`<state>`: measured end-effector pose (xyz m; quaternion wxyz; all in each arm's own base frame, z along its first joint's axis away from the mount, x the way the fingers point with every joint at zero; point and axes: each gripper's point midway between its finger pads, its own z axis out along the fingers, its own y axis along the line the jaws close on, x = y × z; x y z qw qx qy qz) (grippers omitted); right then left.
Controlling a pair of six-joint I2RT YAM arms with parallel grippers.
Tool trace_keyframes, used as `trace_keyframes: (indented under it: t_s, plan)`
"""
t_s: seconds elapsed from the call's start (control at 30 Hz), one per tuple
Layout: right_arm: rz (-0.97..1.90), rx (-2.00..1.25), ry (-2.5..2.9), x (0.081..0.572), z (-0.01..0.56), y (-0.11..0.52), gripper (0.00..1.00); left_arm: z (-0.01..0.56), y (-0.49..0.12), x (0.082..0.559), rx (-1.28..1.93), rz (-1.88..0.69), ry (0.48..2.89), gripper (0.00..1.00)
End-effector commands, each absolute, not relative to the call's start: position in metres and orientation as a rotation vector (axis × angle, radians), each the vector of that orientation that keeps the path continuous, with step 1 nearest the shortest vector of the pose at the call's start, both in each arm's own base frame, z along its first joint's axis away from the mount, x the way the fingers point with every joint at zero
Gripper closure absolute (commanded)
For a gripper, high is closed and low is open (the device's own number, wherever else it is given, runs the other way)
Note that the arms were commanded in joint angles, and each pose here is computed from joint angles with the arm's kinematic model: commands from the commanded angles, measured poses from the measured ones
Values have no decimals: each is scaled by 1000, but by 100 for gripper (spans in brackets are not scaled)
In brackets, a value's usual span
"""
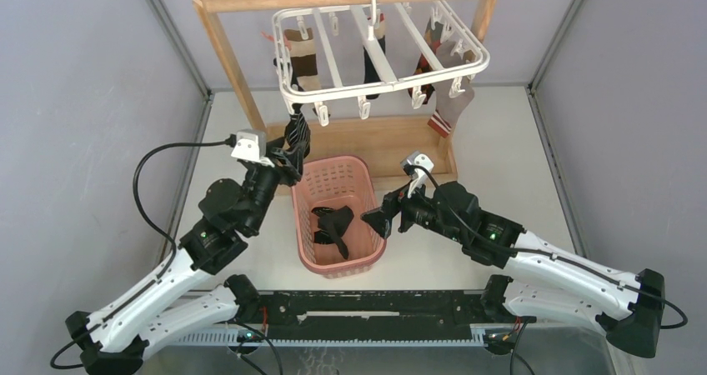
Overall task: Remove the socks clipped to the hanger
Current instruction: Remove the sock from the hanger.
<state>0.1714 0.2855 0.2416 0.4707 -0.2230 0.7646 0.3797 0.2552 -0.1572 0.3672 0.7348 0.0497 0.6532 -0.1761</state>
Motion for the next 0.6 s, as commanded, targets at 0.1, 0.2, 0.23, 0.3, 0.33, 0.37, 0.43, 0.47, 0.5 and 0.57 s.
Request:
trace_keyframes:
  t_s: [0.1, 0.2, 0.23, 0.3, 0.33, 0.37, 0.43, 0.47, 0.5, 0.57]
  plan:
    - [969, -509, 1821, 174, 258, 288, 10, 400, -152, 265, 70, -386, 1376, 62]
    - [971, -506, 1817, 174, 260, 287, 10, 397, -154, 272, 73, -386, 1389, 77]
    - [971, -506, 1816, 174, 260, 287, 10, 397, -155, 273, 73, -388, 1391, 82]
    - [974, -504, 1810, 174, 262, 286, 10, 397, -155, 274, 71, -389, 1395, 91]
    - [975, -503, 1807, 174, 262, 286, 10, 398, -154, 273, 69, -391, 1393, 96]
    - [975, -504, 1802, 175, 264, 286, 10, 399, -154, 272, 68, -393, 1392, 98]
    - [980, -503, 1793, 175, 266, 286, 11, 400, -154, 271, 69, -397, 1391, 100]
    - [983, -500, 1789, 176, 267, 286, 11, 400, -153, 271, 70, -397, 1394, 100]
    - [984, -495, 1786, 177, 268, 285, 11, 401, -153, 270, 71, -400, 1394, 100]
    - [985, -481, 1776, 179, 273, 285, 13, 402, -154, 269, 77, -409, 1398, 100]
